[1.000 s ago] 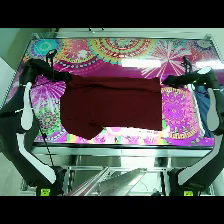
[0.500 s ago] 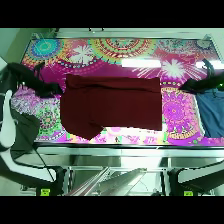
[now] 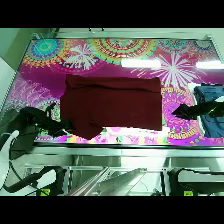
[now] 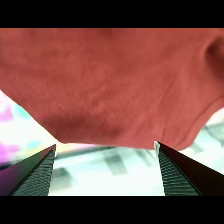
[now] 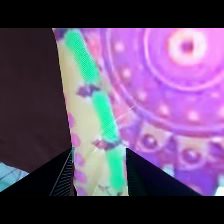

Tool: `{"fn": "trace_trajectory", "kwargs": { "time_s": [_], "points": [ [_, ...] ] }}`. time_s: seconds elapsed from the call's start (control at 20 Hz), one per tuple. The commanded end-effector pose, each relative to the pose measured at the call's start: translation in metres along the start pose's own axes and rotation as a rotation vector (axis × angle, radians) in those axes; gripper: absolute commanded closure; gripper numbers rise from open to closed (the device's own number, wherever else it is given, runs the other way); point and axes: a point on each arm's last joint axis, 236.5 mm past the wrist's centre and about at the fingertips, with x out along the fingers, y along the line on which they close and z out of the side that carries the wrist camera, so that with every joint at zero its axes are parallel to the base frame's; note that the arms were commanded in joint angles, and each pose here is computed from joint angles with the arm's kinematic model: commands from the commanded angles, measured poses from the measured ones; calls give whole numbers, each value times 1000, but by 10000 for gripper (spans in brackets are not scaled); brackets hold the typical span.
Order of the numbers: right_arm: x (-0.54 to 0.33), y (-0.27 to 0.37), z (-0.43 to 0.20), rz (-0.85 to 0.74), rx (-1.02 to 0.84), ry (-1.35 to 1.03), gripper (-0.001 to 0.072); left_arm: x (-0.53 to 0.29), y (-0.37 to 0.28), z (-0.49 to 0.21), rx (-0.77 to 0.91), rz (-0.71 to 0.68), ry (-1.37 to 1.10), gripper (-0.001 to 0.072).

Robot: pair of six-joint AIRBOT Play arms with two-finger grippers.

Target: Fold the shirts.

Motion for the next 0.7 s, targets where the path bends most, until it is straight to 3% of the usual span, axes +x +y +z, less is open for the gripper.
{"fn": "trace_trajectory", "kwargs": {
  "time_s": [0.0,0.1,0.2,0.25,0.3,0.35,0.4,0.65],
  "points": [
    [16,-2,-5,39,45,-2,349,10,2,10,-33,-14,-108,25],
    [29,-1,-9,67,68,32,349,12,4,17,-39,-10,-114,28],
    [44,3,-15,80,52,75,349,9,-3,30,-32,-40,-130,333],
    [51,8,-18,88,38,94,349,5,-12,39,-24,-72,-152,403],
    [58,13,-21,92,27,117,349,-1,-21,48,-20,-103,-181,413],
    [64,19,-27,99,13,147,349,-7,-30,56,-15,-132,-203,530],
    [70,27,-34,108,-3,183,349,-12,-35,58,3,-140,-205,692],
    [77,43,-80,156,7,317,350,-20,-38,46,13,-171,-143,689]
  ]
}}
